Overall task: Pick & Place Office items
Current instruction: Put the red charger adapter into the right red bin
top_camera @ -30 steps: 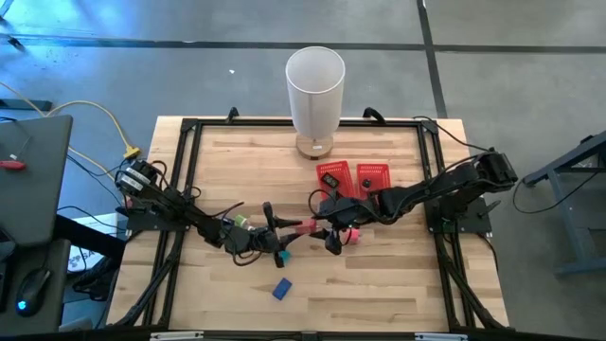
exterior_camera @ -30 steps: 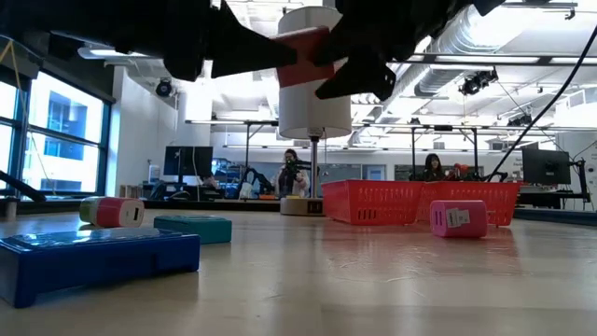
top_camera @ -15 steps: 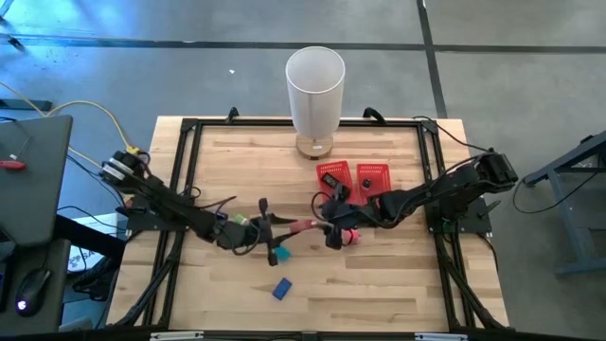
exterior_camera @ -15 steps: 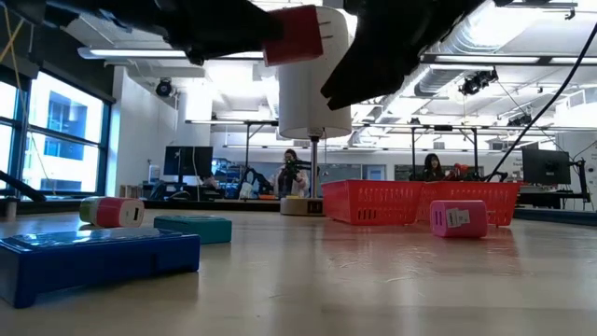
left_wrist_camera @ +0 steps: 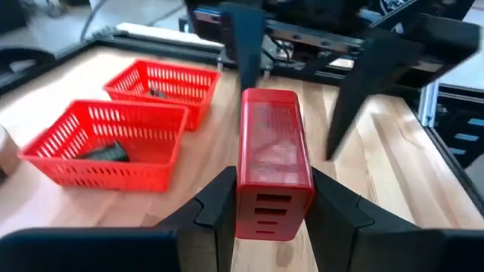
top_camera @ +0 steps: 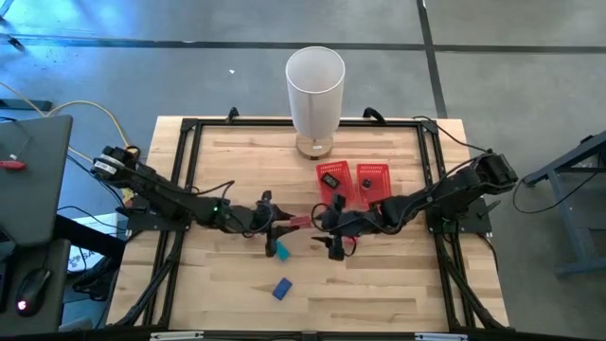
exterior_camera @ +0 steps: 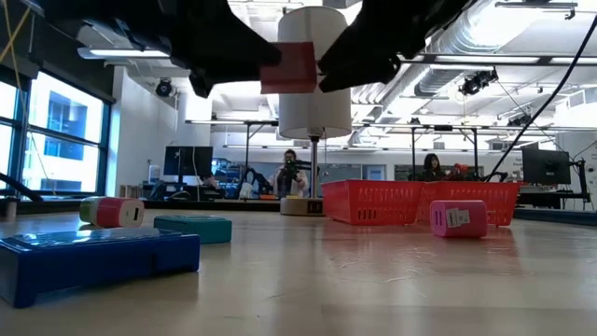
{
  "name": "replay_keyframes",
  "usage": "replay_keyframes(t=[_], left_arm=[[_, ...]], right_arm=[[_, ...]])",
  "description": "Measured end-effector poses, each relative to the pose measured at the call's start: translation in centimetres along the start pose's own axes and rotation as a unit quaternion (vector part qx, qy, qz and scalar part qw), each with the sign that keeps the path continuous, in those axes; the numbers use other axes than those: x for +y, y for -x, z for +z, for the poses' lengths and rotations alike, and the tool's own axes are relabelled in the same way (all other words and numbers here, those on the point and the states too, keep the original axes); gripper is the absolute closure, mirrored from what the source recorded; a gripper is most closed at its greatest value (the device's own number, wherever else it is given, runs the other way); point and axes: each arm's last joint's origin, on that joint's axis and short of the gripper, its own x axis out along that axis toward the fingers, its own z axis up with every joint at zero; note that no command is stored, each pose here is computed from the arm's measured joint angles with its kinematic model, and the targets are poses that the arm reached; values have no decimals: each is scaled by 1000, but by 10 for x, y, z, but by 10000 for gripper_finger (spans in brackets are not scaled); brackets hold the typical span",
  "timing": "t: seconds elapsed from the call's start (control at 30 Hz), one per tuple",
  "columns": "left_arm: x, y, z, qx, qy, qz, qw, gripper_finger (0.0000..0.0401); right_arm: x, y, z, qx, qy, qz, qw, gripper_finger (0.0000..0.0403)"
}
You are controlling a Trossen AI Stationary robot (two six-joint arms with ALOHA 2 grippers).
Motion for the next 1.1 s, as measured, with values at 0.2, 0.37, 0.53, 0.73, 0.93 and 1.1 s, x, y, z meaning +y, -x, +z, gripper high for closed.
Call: replay_keyframes(t=[0.2,0.37,0.53,0.73,0.93,1.1], left_arm=[[4,-2,1,10,11,-31,999,287],[3,-3,2,10,13,-46,999,287],[3,-3,2,10,13,-47,999,287],[2,-3,3,4,16,-50,999,287],[0,-2,9,-22,20,-70,997,288],[0,-2,9,-25,16,-76,997,288]], right_arm=[[1,0,3,-10,15,14,1000,156],[-2,-1,6,-23,11,8,1000,156],[-4,-2,10,-40,9,29,999,156],[-2,-1,13,-50,17,52,997,156],[0,-2,15,-60,15,74,995,171],[1,-5,14,-61,27,78,995,205]])
